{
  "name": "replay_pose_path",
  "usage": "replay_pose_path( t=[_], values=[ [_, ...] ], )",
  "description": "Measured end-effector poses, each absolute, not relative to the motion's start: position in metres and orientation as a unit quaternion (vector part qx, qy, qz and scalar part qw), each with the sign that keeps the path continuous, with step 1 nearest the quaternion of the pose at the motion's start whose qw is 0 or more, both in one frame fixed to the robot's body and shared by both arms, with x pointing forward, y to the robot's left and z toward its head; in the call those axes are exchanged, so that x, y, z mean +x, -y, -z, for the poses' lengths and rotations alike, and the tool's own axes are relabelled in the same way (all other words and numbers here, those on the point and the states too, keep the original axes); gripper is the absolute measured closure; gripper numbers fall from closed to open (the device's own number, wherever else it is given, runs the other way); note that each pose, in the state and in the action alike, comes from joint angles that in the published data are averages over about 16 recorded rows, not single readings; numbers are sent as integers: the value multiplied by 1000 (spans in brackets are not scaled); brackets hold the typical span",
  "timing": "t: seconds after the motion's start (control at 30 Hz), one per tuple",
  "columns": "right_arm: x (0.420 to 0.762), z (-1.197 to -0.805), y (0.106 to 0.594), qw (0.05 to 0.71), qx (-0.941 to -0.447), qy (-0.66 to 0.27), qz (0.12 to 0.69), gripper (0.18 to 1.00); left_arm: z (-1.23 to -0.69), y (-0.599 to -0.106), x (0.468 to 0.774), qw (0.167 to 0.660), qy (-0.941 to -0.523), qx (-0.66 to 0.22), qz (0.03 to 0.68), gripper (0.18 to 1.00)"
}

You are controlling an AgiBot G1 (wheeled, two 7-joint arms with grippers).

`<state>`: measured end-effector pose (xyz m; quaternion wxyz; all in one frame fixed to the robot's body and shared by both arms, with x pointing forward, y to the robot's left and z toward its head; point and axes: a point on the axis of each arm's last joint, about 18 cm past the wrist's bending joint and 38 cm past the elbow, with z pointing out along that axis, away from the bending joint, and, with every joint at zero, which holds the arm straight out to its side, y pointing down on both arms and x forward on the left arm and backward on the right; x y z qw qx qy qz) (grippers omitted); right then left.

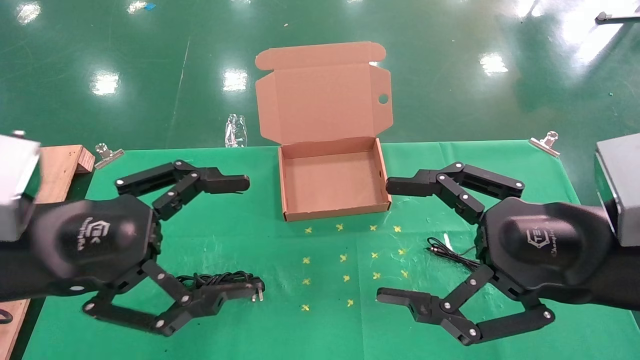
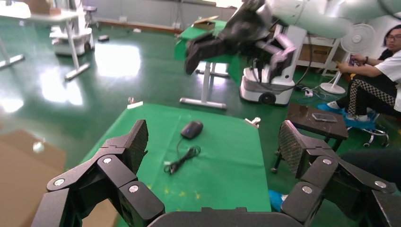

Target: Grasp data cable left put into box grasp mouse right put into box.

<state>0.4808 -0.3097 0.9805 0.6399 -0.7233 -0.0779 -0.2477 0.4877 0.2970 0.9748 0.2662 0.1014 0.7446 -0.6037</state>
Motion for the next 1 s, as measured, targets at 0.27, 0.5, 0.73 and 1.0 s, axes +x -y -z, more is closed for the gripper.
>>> replay_pose_path(
  t=[0.27,0.5,0.73,1.0],
  values=[
    [492,-953,327,594,-762,21,259,178,-937,-297,526,307,-828,94,460,184],
    [496,-936,339,562,-782,-15,270,178,-903,-303,568,334,-886,74,314,184],
    [495,-932,344,554,-784,-22,277,178,-873,-302,601,345,-911,40,220,184],
    [494,-932,348,549,-787,-28,282,178,-855,-293,622,355,-918,-2,175,184]
  ],
)
